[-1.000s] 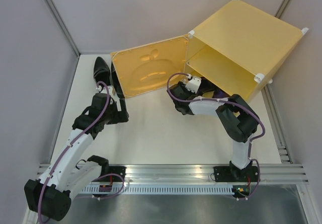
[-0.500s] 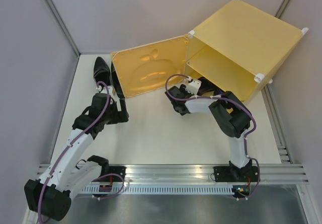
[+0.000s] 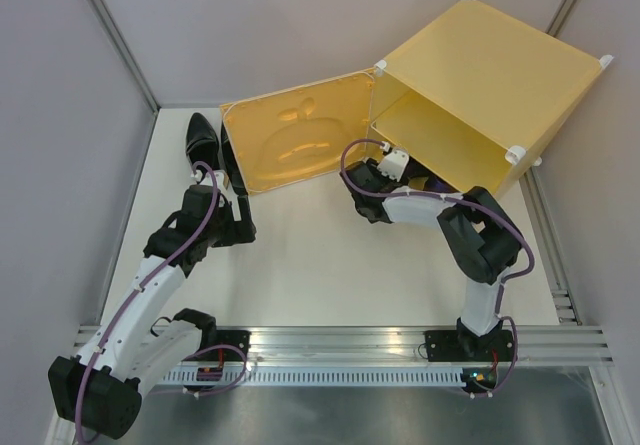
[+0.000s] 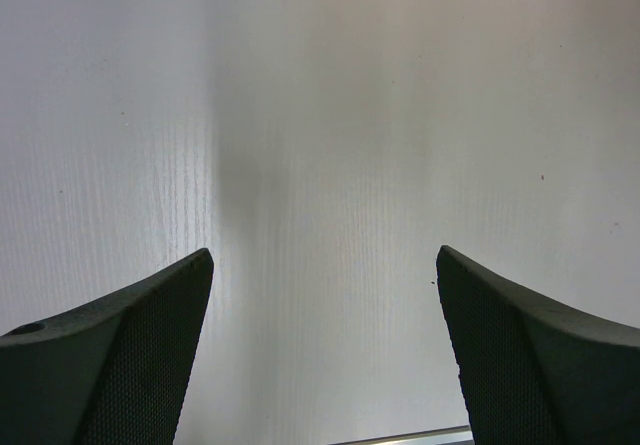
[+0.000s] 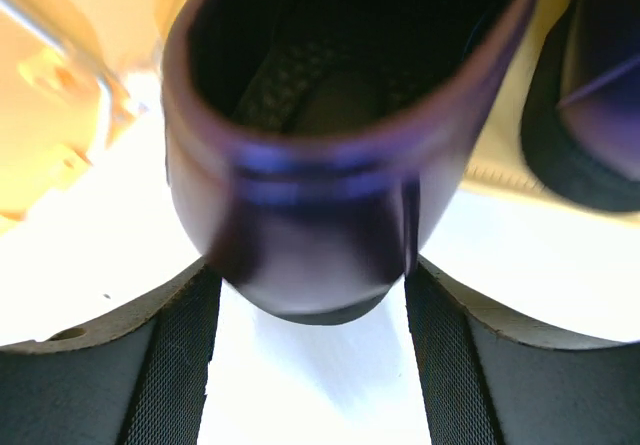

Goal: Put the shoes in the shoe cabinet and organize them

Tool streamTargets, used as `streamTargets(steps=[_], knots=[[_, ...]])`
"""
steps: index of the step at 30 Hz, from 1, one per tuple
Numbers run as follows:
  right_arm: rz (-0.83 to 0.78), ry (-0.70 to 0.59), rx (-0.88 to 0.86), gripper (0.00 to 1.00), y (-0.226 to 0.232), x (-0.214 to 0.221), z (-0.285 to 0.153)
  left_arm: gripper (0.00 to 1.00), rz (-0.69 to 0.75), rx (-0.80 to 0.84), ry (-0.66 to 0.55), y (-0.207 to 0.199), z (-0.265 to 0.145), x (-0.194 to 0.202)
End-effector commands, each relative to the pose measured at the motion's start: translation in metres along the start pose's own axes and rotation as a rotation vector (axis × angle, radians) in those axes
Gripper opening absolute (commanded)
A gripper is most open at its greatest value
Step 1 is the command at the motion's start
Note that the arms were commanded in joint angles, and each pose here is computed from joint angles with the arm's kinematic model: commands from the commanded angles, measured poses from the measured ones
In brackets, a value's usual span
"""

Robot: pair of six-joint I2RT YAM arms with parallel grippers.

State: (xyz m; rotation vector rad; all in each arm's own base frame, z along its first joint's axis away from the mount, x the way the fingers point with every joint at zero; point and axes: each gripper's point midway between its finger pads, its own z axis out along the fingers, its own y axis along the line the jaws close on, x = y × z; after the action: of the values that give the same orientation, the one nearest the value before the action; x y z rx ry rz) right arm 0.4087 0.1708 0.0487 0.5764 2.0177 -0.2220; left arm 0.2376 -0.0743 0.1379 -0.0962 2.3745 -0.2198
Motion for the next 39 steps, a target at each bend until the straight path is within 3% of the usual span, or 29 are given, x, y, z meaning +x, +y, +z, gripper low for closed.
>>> streamTargets(steps=[1,12,21,32,35,39], knots=[[0.092,-0.122,-0.007,0.24,0.000,-0.056,-0.007,0.95,-0.020,-0.005,-0.026,0.000,0.001,-0.007],[0.042,-0.061,0.016,0.24,-0.019,-0.042,0.023,0.95,-0.020,-0.008,-0.024,0.001,0.002,-0.007],[0.019,-0.011,0.064,0.33,-0.038,-0.021,0.044,0.95,-0.018,-0.007,-0.017,0.000,0.002,-0.006],[0.069,-0.032,0.079,0.35,-0.041,-0.037,0.049,0.95,-0.020,-0.009,-0.026,0.001,0.001,-0.008],[0.073,-0.034,0.076,0.42,-0.040,-0.041,0.047,0.95,-0.020,-0.011,-0.024,0.001,0.002,-0.007],[0.065,-0.006,0.061,0.68,-0.043,-0.037,0.043,0.95,-0.022,-0.012,-0.026,0.001,0.002,-0.007]])
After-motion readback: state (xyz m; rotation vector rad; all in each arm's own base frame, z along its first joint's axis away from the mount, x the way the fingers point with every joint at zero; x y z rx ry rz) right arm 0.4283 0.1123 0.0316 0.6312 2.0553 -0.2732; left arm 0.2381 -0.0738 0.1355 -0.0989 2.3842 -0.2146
